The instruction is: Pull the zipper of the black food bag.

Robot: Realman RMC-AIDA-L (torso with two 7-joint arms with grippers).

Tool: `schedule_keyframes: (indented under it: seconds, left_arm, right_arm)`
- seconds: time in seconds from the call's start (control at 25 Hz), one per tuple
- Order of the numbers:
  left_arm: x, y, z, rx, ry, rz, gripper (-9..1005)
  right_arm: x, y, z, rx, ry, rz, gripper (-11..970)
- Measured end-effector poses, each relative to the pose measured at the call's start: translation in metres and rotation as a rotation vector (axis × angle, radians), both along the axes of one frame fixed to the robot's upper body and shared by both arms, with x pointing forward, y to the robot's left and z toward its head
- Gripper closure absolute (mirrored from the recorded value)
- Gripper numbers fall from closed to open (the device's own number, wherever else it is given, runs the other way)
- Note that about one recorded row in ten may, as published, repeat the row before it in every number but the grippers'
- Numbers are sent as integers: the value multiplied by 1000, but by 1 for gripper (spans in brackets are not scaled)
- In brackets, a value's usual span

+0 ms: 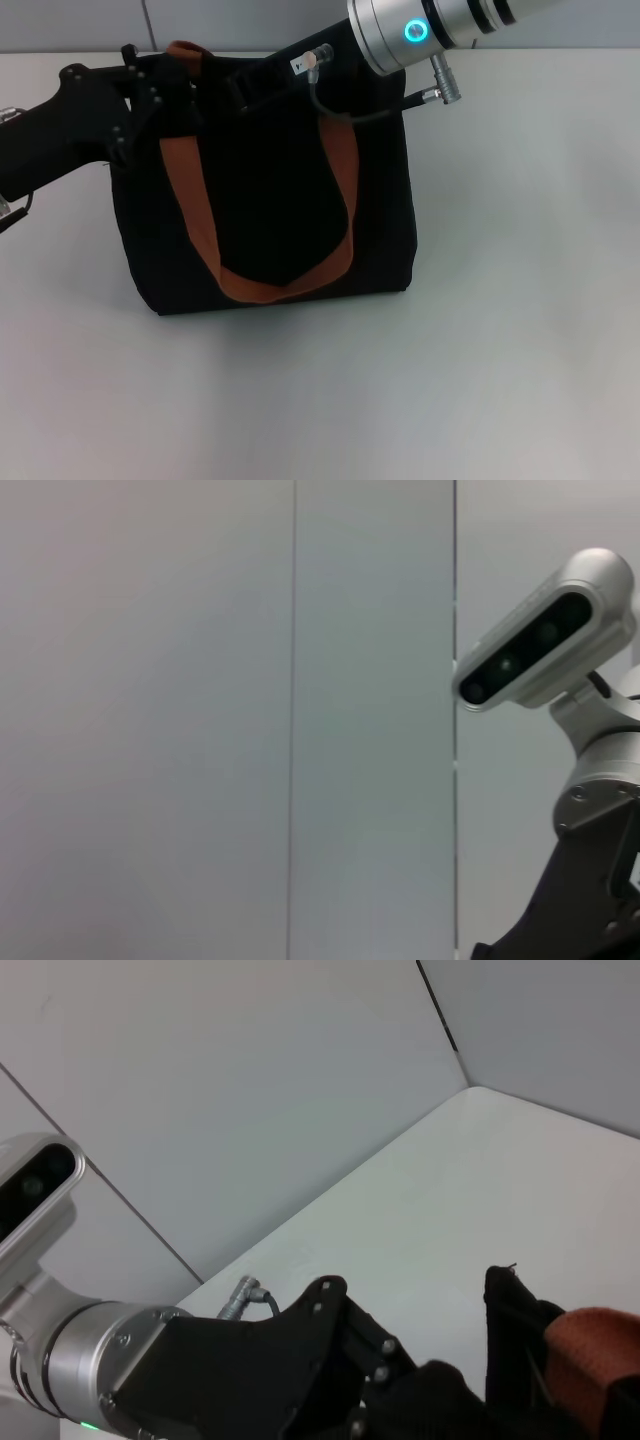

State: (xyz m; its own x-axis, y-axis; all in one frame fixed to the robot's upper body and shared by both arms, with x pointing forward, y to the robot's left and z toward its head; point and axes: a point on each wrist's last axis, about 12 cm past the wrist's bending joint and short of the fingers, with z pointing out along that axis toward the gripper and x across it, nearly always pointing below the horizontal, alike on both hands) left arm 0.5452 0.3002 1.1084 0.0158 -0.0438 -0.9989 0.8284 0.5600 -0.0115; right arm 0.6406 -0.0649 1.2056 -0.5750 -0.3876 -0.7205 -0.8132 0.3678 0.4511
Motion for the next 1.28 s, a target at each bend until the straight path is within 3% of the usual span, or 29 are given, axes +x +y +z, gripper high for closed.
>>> schedule_keyframes:
  seconds: [0.28,0.48,0.72,1.28]
  left_arm:
    - [-5,8,-3,0,10,22,968]
    - [-7,10,-4,0,13,26,968]
    - [-8,11,-4,0,13,25,968]
    - [-7,10,-3,0,9,21,968]
  right_arm:
    - [0,-1,-1,0,2,1,676]
    - [0,0,1,0,-8,6,805]
    - [0,0,1,1,-17,7,850]
    - [3,-1,4,17,-18,-9,847]
